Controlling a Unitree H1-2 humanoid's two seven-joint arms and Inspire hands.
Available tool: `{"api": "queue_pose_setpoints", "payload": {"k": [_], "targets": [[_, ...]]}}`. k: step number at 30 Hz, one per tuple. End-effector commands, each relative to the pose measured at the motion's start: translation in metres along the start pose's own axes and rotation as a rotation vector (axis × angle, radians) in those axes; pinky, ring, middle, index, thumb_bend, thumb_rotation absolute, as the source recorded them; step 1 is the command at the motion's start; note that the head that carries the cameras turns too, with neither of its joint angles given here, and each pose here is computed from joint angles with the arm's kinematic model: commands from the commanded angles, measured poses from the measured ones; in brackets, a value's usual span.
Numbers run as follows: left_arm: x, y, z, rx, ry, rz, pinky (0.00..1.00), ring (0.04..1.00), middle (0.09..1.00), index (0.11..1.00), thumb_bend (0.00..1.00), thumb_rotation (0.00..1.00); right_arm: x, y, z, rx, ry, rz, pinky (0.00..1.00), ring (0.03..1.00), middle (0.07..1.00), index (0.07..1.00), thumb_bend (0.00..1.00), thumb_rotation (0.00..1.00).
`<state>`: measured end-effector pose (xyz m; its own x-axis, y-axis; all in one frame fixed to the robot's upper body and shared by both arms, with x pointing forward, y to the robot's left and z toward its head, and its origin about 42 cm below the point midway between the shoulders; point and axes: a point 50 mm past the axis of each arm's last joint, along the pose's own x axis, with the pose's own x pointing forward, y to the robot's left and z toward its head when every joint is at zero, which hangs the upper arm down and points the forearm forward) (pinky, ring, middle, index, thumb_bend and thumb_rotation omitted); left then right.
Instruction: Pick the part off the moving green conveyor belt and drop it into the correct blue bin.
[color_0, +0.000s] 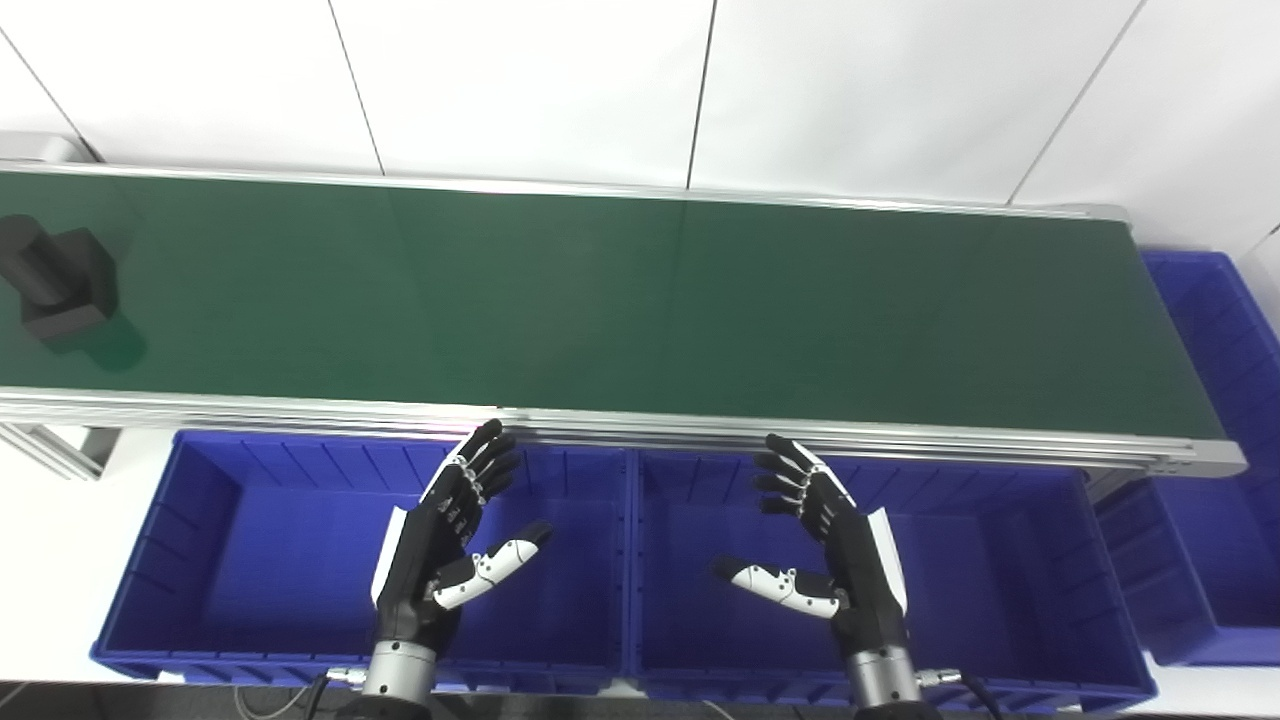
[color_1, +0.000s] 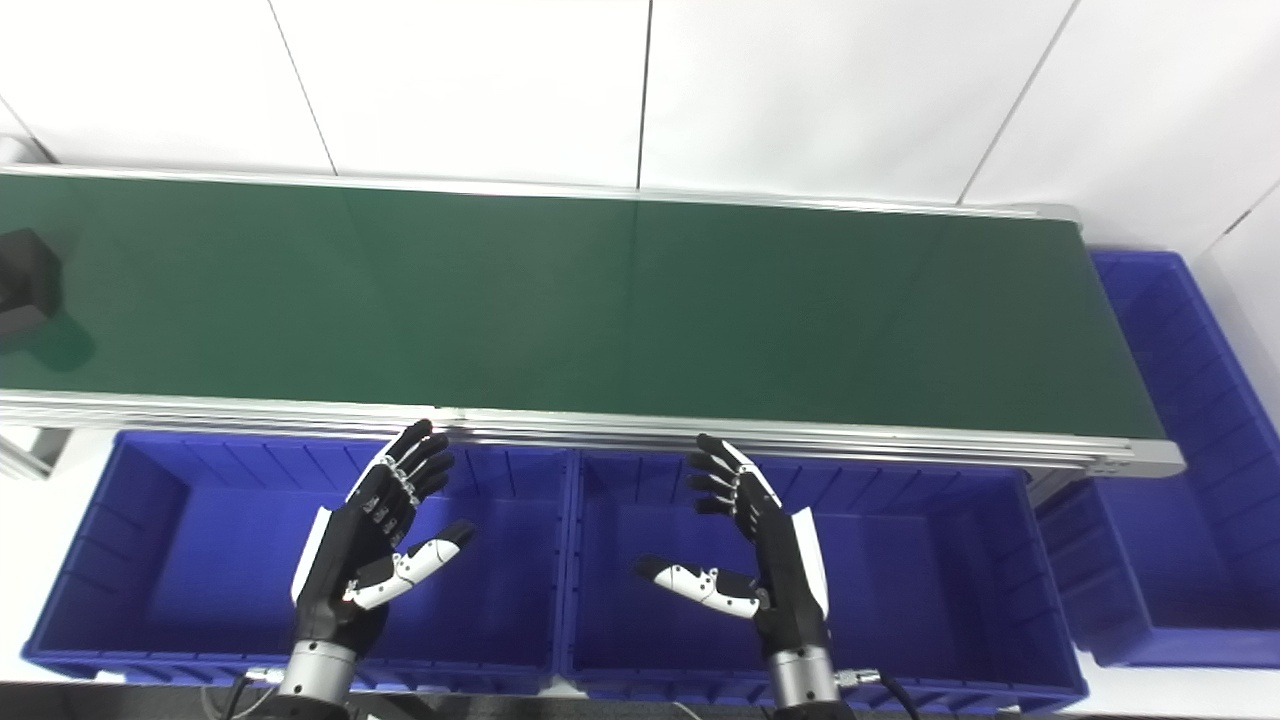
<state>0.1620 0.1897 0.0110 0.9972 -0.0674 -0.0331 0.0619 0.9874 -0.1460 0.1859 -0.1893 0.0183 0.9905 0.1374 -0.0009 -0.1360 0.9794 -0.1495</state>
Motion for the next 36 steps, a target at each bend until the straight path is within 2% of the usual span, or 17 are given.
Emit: {"api": "queue_pose_setpoints", "payload": {"k": [1, 3, 9, 18, 22, 26, 32, 36], "targets": [[0.004, -0.001, 0.008, 0.01, -0.065, -0.005, 0.85, 0.831, 0.848, 0.873, 0.53, 0.0, 0.005, -0.003, 0.009, -0.004, -0.076, -0.012, 0.65, 0.746, 0.8, 0.837, 0.7, 0.15], [0.003, -0.001, 0.008, 0.008, -0.063, -0.008, 0.86, 0.834, 0.849, 0.875, 0.52, 0.0, 0.004, -0.004, 0.008, -0.003, -0.074, -0.01, 0.65, 0.745, 0.801, 0.837, 0.71, 0.17], [0.001, -0.003, 0.007, 0.012, -0.058, -0.01, 0.85, 0.834, 0.854, 0.879, 0.53, 0.0, 0.003, -0.003, 0.007, 0.009, -0.068, -0.01, 0.64, 0.74, 0.796, 0.833, 0.71, 0.14], [0.001, -0.003, 0.006, 0.005, -0.057, -0.015, 0.87, 0.85, 0.868, 0.891, 0.49, 0.0, 0.003, -0.003, 0.007, 0.007, -0.069, -0.008, 0.65, 0.741, 0.797, 0.833, 0.71, 0.16], [0.002, -0.006, 0.006, 0.011, -0.055, -0.012, 0.86, 0.844, 0.863, 0.885, 0.51, 0.0, 0.004, -0.007, 0.006, -0.002, -0.067, -0.007, 0.65, 0.745, 0.799, 0.836, 0.7, 0.15], [0.003, -0.015, 0.001, 0.02, -0.038, -0.002, 0.83, 0.819, 0.837, 0.862, 0.58, 0.0, 0.001, -0.015, 0.001, -0.017, -0.051, -0.008, 0.65, 0.754, 0.807, 0.843, 0.69, 0.18], [0.005, -0.029, -0.008, 0.045, -0.007, -0.007, 0.81, 0.799, 0.826, 0.851, 0.64, 0.0, -0.001, -0.03, -0.01, 0.0, -0.013, -0.007, 0.66, 0.763, 0.82, 0.863, 0.64, 0.13], [0.007, -0.038, -0.013, 0.052, 0.007, 0.0, 0.79, 0.783, 0.812, 0.832, 0.73, 0.0, 0.001, -0.037, -0.017, 0.016, 0.011, -0.012, 0.7, 0.786, 0.836, 0.88, 0.59, 0.07]]}}
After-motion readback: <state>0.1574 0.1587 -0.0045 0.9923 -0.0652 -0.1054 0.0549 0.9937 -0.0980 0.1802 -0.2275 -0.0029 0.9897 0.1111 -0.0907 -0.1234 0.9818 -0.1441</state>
